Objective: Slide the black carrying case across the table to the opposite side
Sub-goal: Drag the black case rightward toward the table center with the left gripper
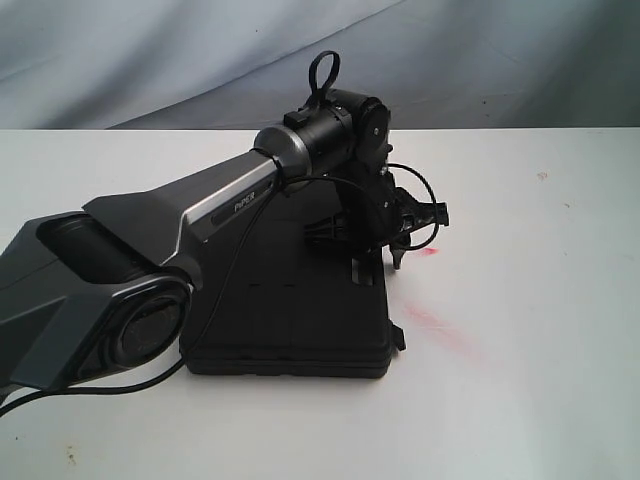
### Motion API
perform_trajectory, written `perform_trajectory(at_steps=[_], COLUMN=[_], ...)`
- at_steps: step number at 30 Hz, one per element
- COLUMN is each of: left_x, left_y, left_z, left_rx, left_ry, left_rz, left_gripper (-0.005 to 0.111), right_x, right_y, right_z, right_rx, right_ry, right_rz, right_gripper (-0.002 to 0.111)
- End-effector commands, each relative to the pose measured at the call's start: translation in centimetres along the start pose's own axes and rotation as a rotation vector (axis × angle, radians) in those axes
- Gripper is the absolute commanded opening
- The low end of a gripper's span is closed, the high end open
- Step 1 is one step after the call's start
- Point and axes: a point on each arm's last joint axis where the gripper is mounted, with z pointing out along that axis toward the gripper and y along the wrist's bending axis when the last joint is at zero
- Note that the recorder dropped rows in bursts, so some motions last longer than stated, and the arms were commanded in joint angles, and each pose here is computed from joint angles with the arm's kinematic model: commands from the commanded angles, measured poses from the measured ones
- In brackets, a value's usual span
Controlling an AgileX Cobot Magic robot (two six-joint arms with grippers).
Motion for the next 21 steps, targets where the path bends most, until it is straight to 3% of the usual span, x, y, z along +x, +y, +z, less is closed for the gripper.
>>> perform_trajectory(at_steps=[1, 21], left_x=[0.0, -0.4], left_y=[-0.5, -1.1], left_z=[-1.5, -5.5], left_rx=[0.006, 0.016], left_ry=[-0.033, -0.116], left_rz=[0.053, 0.153], left_gripper=[0.036, 0.036], right_x=[0.1, 0.1], right_y=[0.0, 0.0], right_z=[0.0, 0.0], right_rx=[0.009, 0.009], right_ry=[0.000, 0.000], right_rz=[0.003, 0.003], right_gripper=[0.000, 0.000])
